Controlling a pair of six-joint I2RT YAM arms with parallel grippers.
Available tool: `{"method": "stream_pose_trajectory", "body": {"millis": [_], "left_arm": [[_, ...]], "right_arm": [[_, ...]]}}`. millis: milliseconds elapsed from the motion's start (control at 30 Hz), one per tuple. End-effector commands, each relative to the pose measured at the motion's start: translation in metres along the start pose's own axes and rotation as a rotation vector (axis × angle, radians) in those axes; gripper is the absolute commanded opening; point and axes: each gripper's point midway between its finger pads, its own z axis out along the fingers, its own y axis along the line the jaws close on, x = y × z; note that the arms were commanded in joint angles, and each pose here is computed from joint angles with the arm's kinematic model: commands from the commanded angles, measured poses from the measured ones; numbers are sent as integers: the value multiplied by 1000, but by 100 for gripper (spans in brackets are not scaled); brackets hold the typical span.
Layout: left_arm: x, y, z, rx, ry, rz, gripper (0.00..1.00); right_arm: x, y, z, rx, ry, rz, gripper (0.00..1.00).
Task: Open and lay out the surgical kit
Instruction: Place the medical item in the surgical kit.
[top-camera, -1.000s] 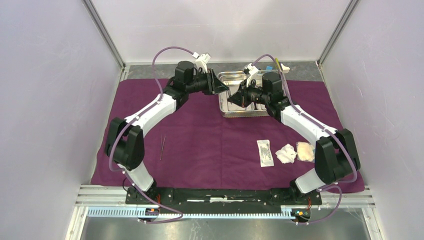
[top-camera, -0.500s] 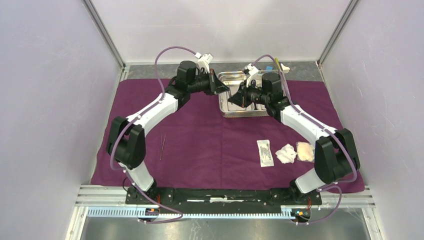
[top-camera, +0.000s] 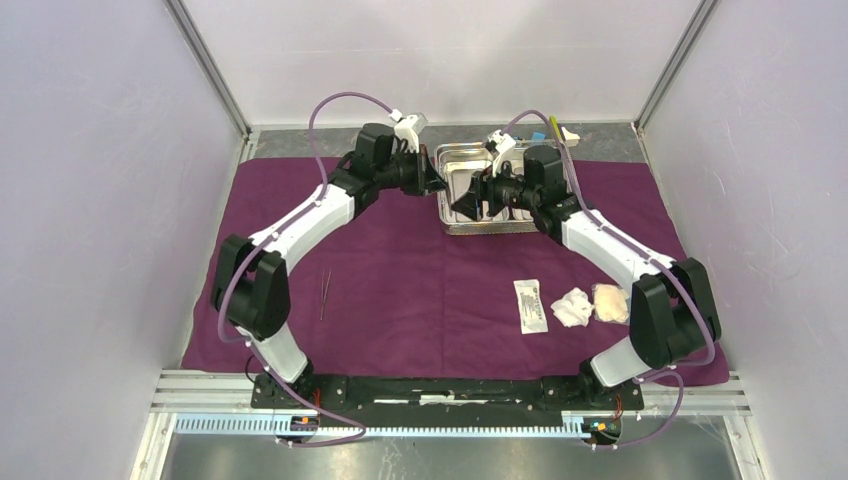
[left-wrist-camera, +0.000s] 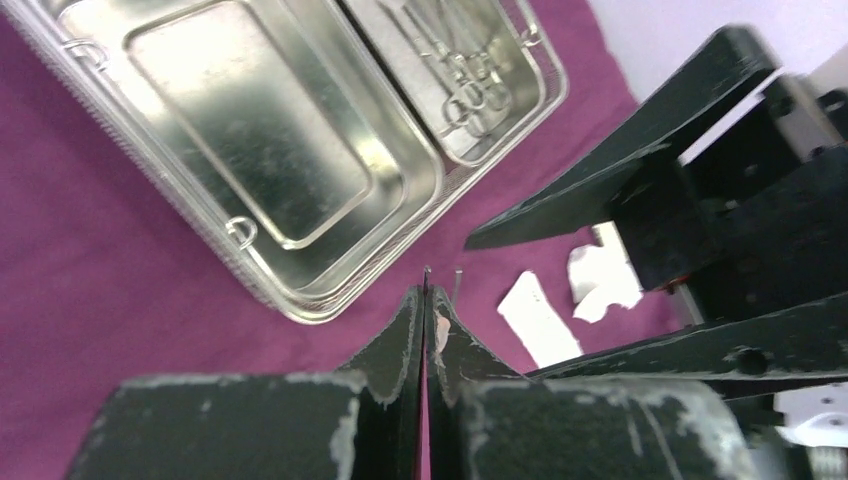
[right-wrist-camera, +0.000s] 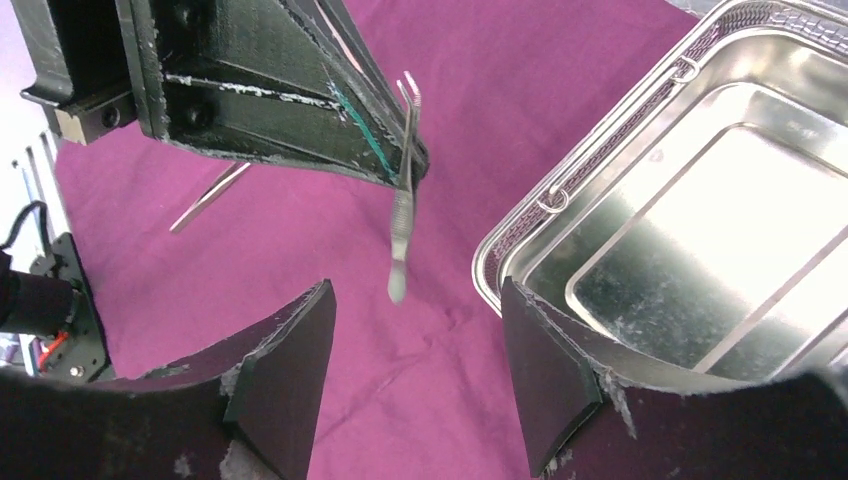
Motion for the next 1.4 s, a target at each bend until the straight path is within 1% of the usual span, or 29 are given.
{"method": "stream_pose_trajectory", "body": {"millis": [0, 67, 233, 300, 367, 433, 567, 833, 933, 1100, 1367], "left_arm": [[-8, 6, -34, -98, 15, 202, 2], [8, 22, -47, -149, 96, 227, 2], [62, 61, -93, -250, 348, 230, 2], [87, 76, -116, -307, 463, 221, 2], [106, 92, -138, -366, 550, 218, 2], [121, 108, -157, -416, 609, 197, 2], [146, 137, -190, -482, 719, 97, 2], [179, 185, -236, -582, 857, -27, 2], [188, 198, -247, -595, 884, -82, 2], [195, 219, -258, -621, 873, -166, 2], [211, 231, -260, -610, 879, -275, 2]], "right_arm": [[-24, 11, -13, -17, -44, -140, 69], [-21, 10, -18, -10, -32, -181, 70], [-7, 1, -25, 21, -3, -284, 71], [4, -6, -29, 49, 10, -302, 71], [11, -13, -33, 74, 7, -311, 72], [18, -18, -35, 75, 9, -299, 72], [27, -25, -37, 60, 9, -258, 72], [39, -26, -37, 27, 21, -227, 72], [41, -26, -36, 18, 24, -223, 72], [43, -26, -38, 12, 24, -220, 72], [47, -29, -39, 5, 29, -205, 72]]}}
